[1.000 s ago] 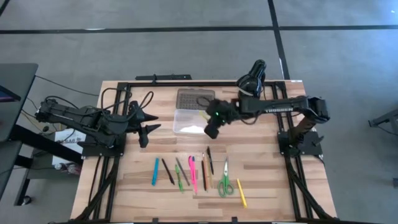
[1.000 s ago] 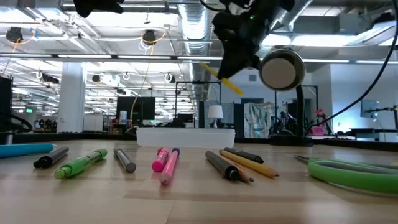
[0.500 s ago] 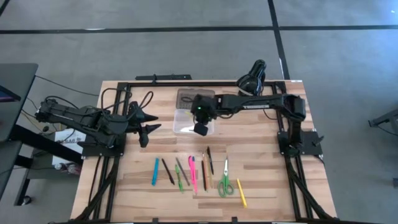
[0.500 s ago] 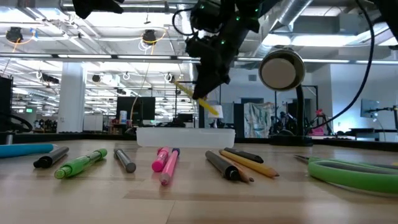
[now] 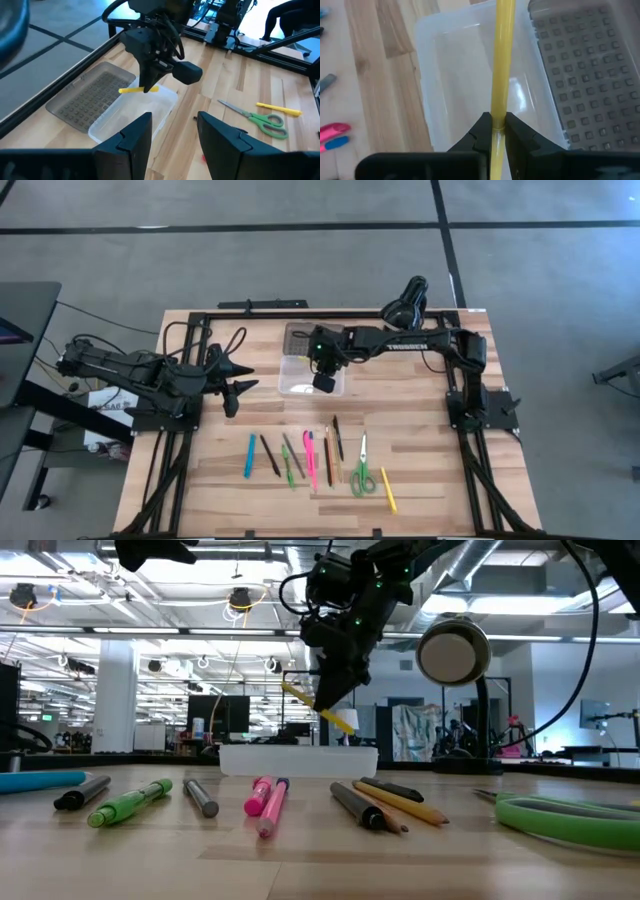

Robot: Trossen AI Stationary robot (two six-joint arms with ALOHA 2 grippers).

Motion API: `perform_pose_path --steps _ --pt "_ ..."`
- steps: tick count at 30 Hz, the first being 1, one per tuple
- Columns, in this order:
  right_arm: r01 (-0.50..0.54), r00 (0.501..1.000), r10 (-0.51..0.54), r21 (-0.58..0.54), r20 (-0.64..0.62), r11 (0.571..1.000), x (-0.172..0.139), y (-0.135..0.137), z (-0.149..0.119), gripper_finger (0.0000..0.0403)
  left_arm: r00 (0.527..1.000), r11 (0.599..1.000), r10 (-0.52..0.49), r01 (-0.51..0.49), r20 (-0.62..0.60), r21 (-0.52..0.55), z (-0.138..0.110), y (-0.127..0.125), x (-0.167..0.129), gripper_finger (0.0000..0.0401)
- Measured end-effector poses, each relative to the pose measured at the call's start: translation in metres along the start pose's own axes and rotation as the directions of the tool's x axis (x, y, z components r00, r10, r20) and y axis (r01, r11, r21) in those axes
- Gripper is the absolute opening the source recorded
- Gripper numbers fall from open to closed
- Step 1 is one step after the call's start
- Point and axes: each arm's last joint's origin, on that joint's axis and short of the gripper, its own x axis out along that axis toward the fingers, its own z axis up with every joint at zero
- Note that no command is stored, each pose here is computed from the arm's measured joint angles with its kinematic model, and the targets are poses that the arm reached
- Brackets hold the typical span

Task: Pick & place school supplies into a supply box
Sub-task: Put the right yellow pen into the supply box

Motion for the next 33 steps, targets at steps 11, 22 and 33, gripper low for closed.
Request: perform_pose_path --steps 11,22,33 --pt "0.006 1.0 -0.005 -0.07 0.011 0.998 0.004 0.0 0.001 0.0024 1.0 1.0 -0.001 0.001 0.002 -0.002 0.0 0.0 0.0 0.0153" --pt "-0.007 0.998 0.002 -0.065 -0.067 0.998 0.023 0.004 -0.007 0.0026 1.0 1.0 -0.002 0.002 0.003 -0.01 0.0 0.0 0.0 0.0153" --pt "-0.005 0.997 0.002 -0.046 -0.076 0.999 0.024 0.001 -0.008 0.0029 1.0 1.0 -0.002 0.002 0.003 -0.009 0.0 0.0 0.0 0.0153"
